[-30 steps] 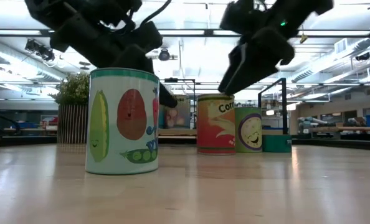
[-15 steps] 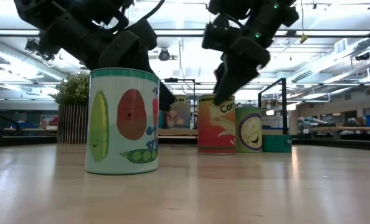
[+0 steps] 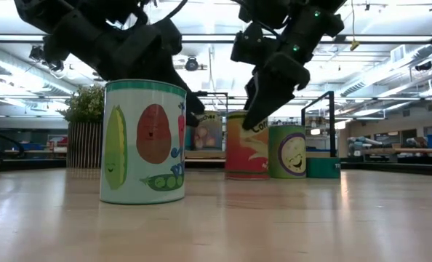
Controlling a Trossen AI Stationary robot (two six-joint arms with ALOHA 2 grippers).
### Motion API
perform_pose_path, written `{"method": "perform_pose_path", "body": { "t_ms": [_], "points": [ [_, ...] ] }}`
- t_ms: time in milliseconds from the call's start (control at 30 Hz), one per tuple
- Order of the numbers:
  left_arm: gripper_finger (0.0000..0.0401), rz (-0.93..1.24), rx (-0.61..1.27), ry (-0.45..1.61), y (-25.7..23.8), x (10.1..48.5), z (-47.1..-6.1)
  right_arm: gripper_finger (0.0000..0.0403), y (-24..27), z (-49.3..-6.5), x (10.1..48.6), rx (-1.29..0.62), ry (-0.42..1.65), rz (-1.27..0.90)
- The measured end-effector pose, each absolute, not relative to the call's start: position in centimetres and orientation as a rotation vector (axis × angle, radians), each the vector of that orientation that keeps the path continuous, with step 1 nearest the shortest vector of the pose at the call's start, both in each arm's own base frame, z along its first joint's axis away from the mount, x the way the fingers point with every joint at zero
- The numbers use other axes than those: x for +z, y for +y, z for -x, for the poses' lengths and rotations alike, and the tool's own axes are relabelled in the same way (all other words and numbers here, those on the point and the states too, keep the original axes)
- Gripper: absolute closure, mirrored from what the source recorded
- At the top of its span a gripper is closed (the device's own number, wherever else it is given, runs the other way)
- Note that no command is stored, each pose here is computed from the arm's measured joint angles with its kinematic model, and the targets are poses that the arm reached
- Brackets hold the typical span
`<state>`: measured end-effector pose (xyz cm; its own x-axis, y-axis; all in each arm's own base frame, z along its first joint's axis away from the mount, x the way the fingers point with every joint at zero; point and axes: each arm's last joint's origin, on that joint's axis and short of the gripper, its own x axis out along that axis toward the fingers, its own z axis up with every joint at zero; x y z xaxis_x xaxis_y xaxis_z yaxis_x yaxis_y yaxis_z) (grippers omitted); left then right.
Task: Pick and place cans onto a shelf
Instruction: Put the canned corns on the shelf
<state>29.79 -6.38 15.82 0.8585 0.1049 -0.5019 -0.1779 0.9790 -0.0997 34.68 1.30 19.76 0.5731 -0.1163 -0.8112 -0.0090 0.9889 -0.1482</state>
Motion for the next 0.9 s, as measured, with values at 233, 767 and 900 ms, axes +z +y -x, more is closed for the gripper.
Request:
{"method": "perform_pose_path", "body": {
  "t_ms": [233,767,900],
  "points": [
    [0.0012,0.063,0.122,0.461,-6.0,19.7,-28.0,0.0057,-1.0,-34.2,24.7,-0.113,0.821,0.193],
    [0.0012,0.072,0.206,0.346,-5.6,17.4,-26.5,0.0068,-12.3,-31.9,26.8,-0.353,0.796,0.065],
    [0.0012,0.119,0.246,0.316,-5.1,16.2,-24.9,0.0068,-13.1,-32.0,26.1,-0.344,0.810,0.045]
  ]
}}
